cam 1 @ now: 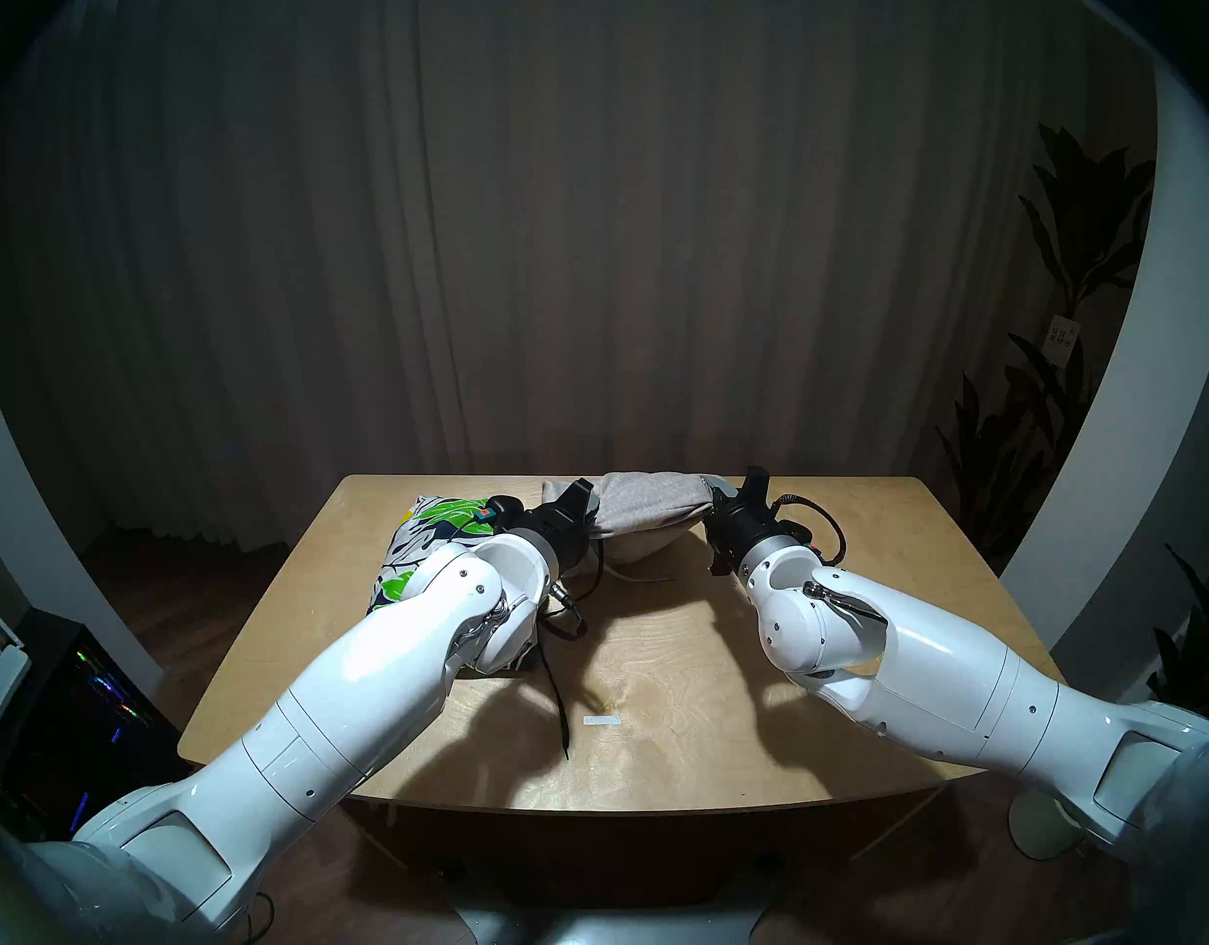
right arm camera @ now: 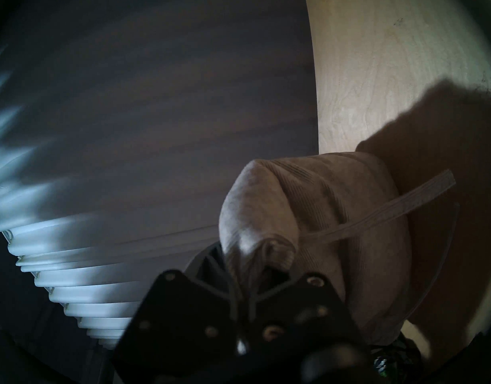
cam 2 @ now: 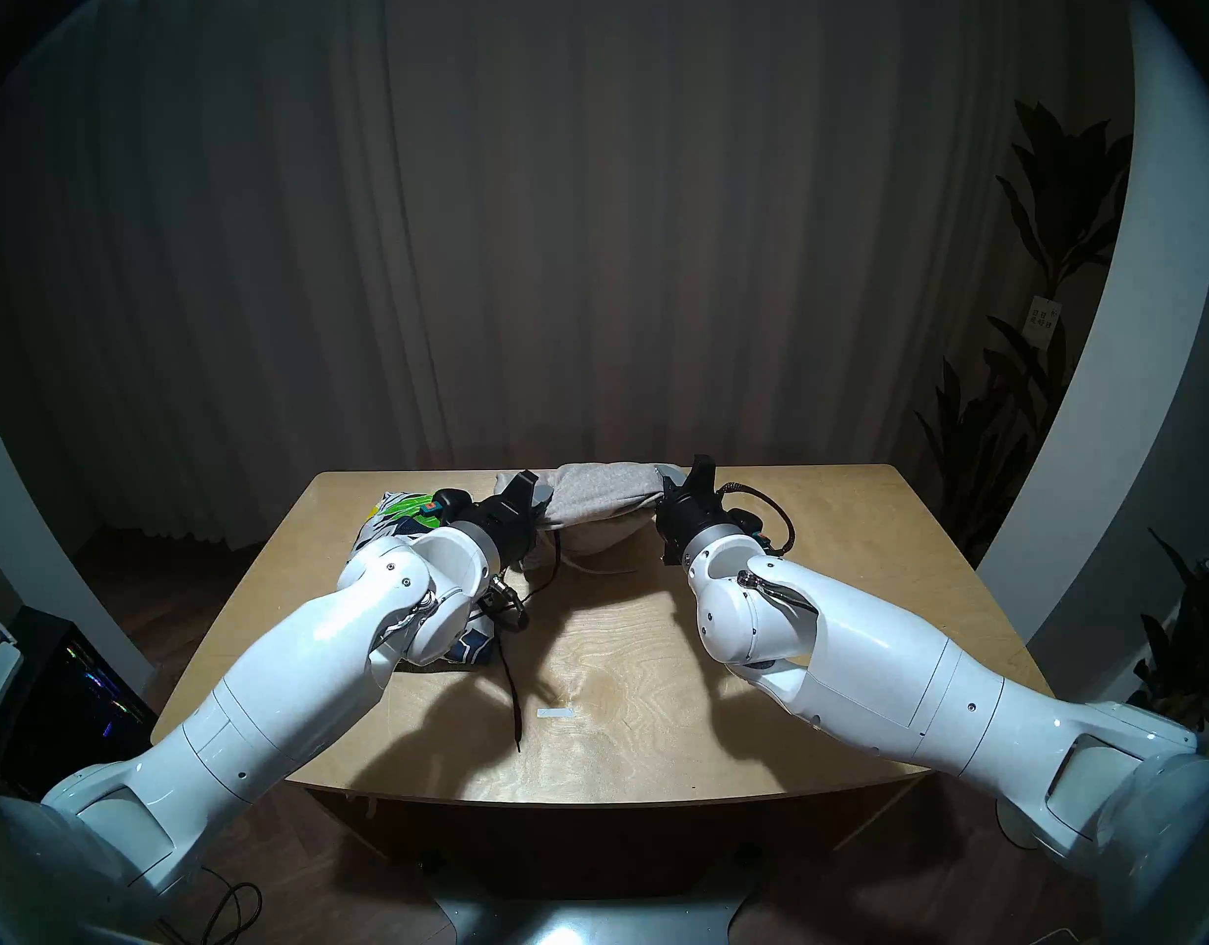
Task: Fold pants twice and stack them
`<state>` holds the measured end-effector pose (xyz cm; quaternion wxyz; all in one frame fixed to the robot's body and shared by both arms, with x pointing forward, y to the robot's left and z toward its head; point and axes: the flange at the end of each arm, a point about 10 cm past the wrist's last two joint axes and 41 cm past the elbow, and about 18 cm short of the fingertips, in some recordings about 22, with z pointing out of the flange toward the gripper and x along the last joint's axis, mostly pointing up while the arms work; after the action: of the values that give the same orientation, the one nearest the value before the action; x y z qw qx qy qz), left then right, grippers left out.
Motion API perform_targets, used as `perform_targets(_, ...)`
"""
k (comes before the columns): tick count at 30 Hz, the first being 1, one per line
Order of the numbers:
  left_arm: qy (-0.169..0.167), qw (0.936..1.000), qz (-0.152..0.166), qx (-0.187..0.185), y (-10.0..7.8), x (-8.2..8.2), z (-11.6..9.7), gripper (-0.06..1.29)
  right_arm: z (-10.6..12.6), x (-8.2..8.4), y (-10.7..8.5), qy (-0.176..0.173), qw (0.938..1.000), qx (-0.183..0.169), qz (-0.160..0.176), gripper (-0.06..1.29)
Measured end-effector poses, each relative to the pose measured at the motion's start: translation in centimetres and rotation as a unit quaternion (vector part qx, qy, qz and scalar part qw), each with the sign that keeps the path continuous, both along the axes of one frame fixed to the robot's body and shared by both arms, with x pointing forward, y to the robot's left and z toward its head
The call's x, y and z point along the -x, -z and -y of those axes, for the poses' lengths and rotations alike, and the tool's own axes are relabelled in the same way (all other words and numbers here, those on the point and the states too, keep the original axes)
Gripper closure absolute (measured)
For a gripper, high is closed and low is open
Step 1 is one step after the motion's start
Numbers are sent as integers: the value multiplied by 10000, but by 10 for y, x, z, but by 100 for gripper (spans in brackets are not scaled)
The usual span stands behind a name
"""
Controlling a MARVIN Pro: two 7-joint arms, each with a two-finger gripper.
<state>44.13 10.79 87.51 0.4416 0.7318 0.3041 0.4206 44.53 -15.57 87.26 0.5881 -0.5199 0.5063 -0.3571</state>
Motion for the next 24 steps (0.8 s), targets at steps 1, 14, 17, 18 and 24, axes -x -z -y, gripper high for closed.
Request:
perform_targets(1, -10, 10000, 41, -9, -3, -2, -1, 117, -1, -1, -3, 2, 10000, -29, 23, 121)
perform_targets(14, -99, 9990, 416, -82, -27, -16, -11, 117, -11, -9, -28, -11, 9993, -247, 269, 121)
perform_targets(17, -118, 9986, 509, -96, -34, -18, -15, 117, -16, -10, -36, -37, 9989, -308, 349, 121)
perform_targets(18, -123, 9984, 546, -101, -36, -18, -16, 117, -17, -10, -40, -49, 9987, -333, 379, 121)
perform_targets(24, -161, 9971, 727, -136, -47, -19, -26, 117, -27, -11, -55, -127, 9975, -457, 528, 121)
